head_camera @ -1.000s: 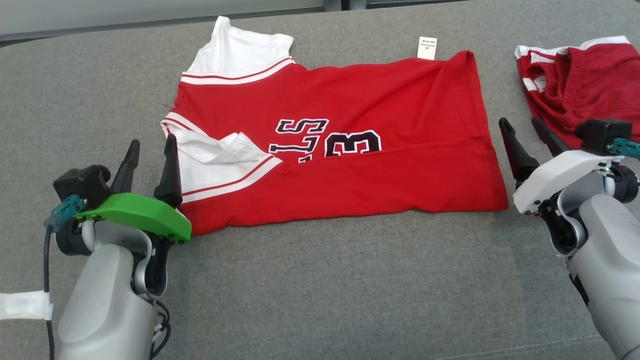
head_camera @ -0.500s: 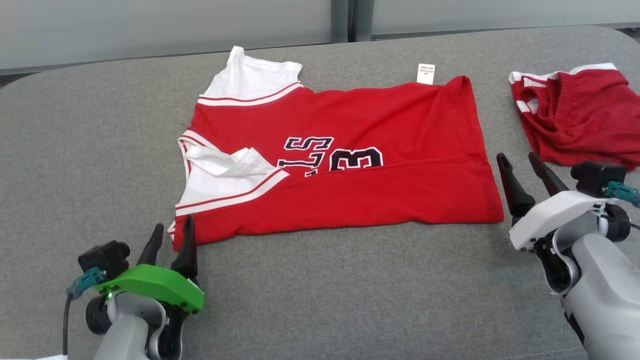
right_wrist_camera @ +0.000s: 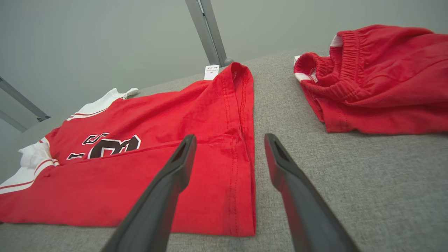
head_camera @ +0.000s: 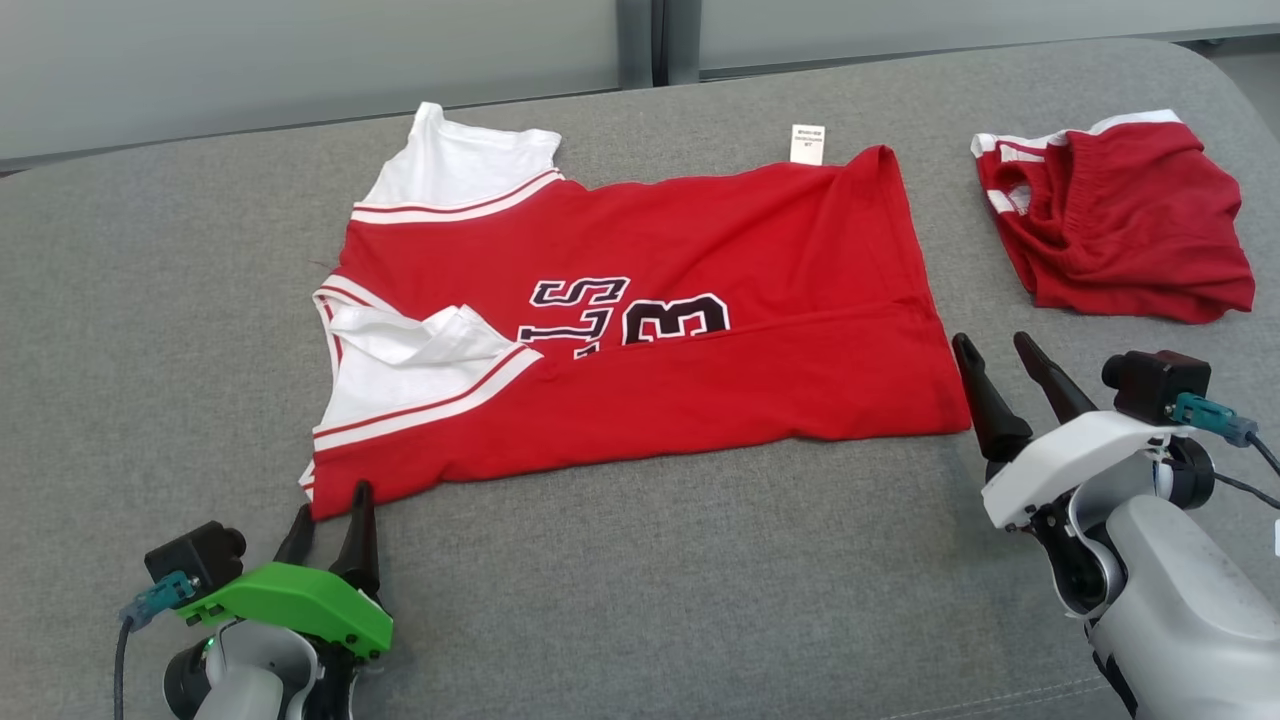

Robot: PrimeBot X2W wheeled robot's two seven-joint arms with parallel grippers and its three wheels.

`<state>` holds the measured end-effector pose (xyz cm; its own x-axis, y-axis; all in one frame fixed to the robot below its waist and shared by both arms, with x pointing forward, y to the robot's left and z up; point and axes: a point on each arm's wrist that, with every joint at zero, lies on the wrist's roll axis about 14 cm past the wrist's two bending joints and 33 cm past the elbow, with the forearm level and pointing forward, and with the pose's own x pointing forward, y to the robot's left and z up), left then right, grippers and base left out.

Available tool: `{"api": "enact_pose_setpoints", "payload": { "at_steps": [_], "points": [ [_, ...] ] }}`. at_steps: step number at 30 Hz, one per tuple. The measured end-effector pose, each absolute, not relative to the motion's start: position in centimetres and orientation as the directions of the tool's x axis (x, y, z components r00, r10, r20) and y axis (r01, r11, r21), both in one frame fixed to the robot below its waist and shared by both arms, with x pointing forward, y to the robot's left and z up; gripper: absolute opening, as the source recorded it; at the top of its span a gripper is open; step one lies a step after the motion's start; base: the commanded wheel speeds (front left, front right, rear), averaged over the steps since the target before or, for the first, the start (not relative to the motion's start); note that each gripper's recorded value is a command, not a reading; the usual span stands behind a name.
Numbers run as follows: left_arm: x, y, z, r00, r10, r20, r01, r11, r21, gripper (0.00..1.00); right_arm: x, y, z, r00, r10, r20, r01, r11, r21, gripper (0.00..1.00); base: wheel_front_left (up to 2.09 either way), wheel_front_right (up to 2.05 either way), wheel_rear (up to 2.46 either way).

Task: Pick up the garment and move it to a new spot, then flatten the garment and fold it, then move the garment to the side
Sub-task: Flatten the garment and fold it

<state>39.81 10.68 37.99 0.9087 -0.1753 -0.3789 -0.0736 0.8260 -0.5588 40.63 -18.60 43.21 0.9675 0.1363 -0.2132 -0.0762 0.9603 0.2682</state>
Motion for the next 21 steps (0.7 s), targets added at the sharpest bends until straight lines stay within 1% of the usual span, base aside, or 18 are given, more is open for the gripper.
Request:
{"api": "enact_pose_setpoints", "payload": {
  "at_steps": [2, 4, 5, 6, 8, 9, 10, 16, 21],
  "points": [
    [39.9, 10.5, 37.7, 0.905, -0.18, -0.385, -0.074, 0.826, -0.558, 1.0, 40.2, -18.9, 42.8, 0.966, 0.128, -0.224, -0.065, 0.961, 0.269, 1.0, 0.0, 0.0, 0.0],
    [40.2, 10.2, 37.6, 0.903, -0.185, -0.387, -0.071, 0.825, -0.561, 0.94, 40.0, -19.4, 42.5, 0.966, 0.115, -0.233, -0.05, 0.962, 0.268, 1.0, 0.0, 0.0, 0.0],
    [40.3, 10.2, 37.6, 0.905, -0.183, -0.385, -0.075, 0.821, -0.566, 0.66, 39.9, -19.6, 42.4, 0.965, 0.109, -0.237, -0.043, 0.963, 0.267, 1.0, 0.0, 0.0, 0.0],
    [40.5, 10.3, 37.7, 0.907, -0.177, -0.381, -0.08, 0.817, -0.571, 0.45, 39.7, -19.8, 42.1, 0.964, 0.105, -0.244, -0.038, 0.963, 0.266, 1.0, 0.0, 0.0, 0.0],
    [40.8, 10.4, 37.8, 0.911, -0.173, -0.375, -0.082, 0.814, -0.575, 0.25, 39.2, -19.8, 41.6, 0.96, 0.102, -0.26, -0.03, 0.963, 0.267, 1.0, 0.0, 0.0, 0.0],
    [41.0, 10.3, 38.0, 0.913, -0.173, -0.37, -0.079, 0.813, -0.576, 0.09, 39.0, -19.8, 41.4, 0.959, 0.102, -0.265, -0.028, 0.963, 0.269, 1.0, 0.0, 0.0, 0.0],
    [41.1, 10.3, 38.1, 0.916, -0.171, -0.364, -0.078, 0.813, -0.577, 0.0, 38.8, -19.7, 41.2, 0.957, 0.103, -0.27, -0.027, 0.962, 0.272, 1.0, 0.0, 0.0, 0.0],
    [41.9, 10.4, 39.4, 0.936, -0.161, -0.314, -0.059, 0.806, -0.59, 0.0, 38.1, -18.9, 40.2, 0.951, 0.104, -0.292, -0.006, 0.948, 0.318, 1.0, 0.0, 0.0, 0.0],
    [42.2, 10.3, 40.4, 0.947, -0.167, -0.276, -0.032, 0.802, -0.596, 0.0, 37.5, -18.6, 39.0, 0.939, 0.104, -0.329, 0.011, 0.944, 0.331, 1.0, 0.0, 0.0, 0.0]
  ]
}}
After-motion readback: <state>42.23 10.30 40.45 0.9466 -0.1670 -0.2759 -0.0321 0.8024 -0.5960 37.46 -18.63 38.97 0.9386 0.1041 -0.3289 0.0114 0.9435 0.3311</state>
